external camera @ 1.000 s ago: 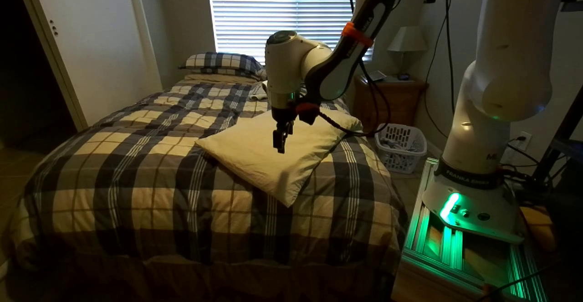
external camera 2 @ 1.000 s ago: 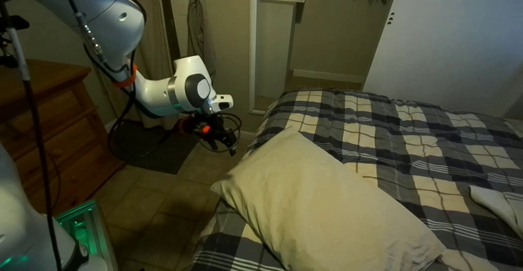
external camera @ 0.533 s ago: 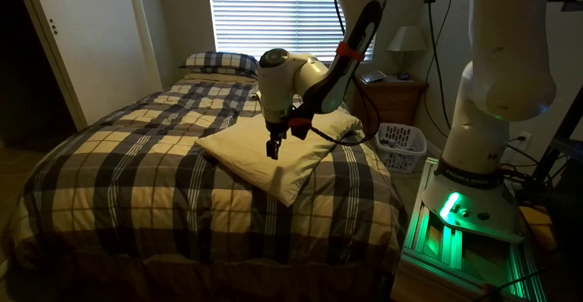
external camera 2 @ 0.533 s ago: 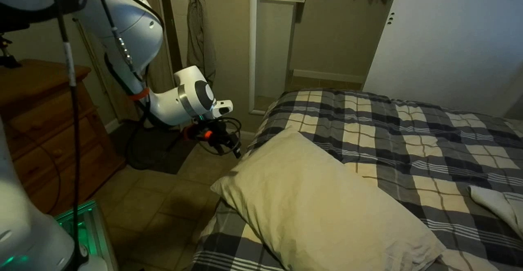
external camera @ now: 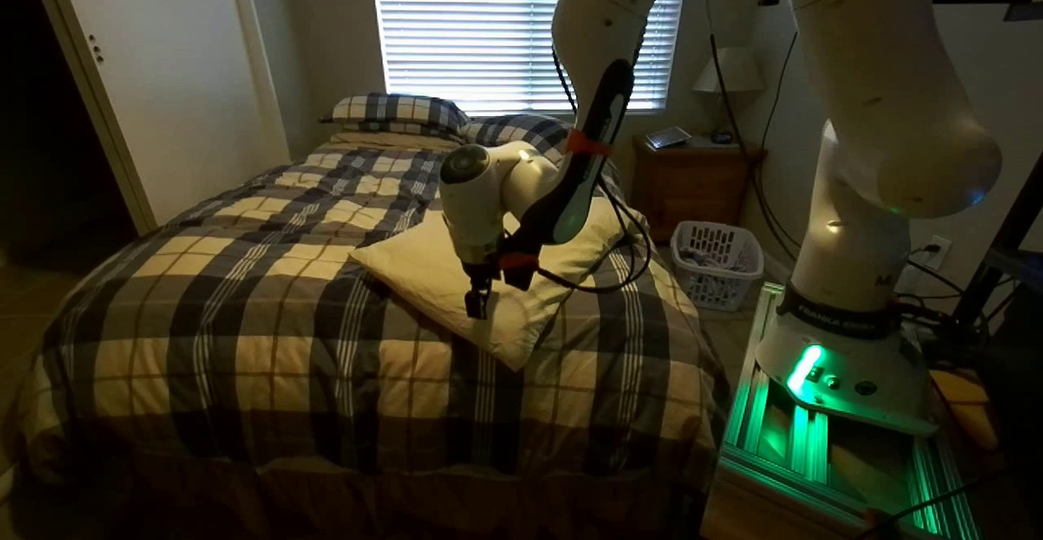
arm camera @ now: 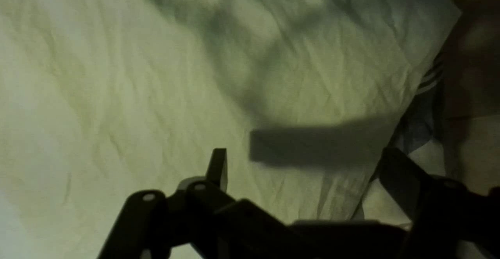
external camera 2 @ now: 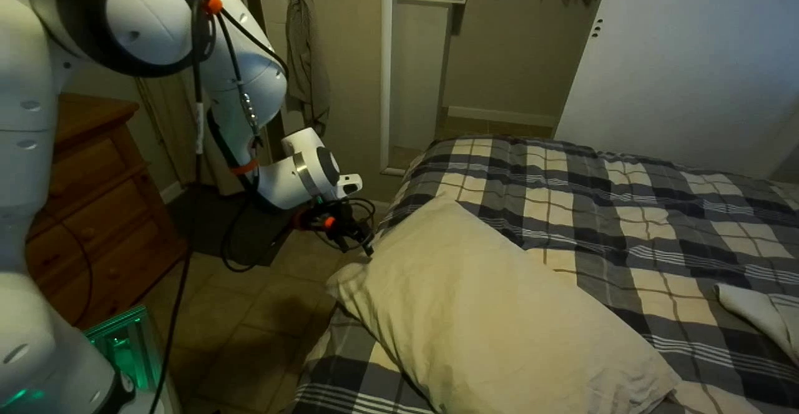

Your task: Flip the white pillow over.

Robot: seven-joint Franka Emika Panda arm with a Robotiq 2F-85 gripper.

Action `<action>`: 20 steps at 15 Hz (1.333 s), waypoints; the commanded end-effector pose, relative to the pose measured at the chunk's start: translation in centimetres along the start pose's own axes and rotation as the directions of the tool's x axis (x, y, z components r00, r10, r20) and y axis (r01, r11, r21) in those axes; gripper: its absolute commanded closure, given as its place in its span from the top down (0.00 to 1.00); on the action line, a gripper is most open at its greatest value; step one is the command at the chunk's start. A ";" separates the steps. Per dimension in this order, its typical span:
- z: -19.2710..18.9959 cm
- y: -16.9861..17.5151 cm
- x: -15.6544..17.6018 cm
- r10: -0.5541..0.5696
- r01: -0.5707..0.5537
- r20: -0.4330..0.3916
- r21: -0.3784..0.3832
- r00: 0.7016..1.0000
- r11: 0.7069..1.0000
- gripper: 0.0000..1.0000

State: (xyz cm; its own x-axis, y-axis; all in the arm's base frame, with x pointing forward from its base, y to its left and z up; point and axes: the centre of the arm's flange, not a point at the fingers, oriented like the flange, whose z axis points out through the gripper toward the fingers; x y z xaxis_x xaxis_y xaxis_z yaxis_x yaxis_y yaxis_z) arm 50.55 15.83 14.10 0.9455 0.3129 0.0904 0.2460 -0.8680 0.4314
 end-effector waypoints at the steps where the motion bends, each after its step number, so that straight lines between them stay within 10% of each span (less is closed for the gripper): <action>1: 3.1 -1.9 1.7 -0.017 0.016 -0.011 -0.036 1.000 0.999 1.00; 8: 6.8 -3.4 2.4 -0.015 0.016 0.017 -0.042 1.000 0.999 1.00; 9: 7.1 -3.4 2.4 -0.015 0.016 0.025 -0.043 1.000 0.999 0.79; 20: 4.4 -1.1 1.9 -0.009 0.008 0.057 0.024 0.998 1.000 0.03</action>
State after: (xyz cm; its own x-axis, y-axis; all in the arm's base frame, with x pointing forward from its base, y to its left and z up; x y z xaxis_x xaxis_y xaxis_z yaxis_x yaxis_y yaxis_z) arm 53.34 16.29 8.08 0.9517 0.3035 0.0461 0.2494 -0.8518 0.4607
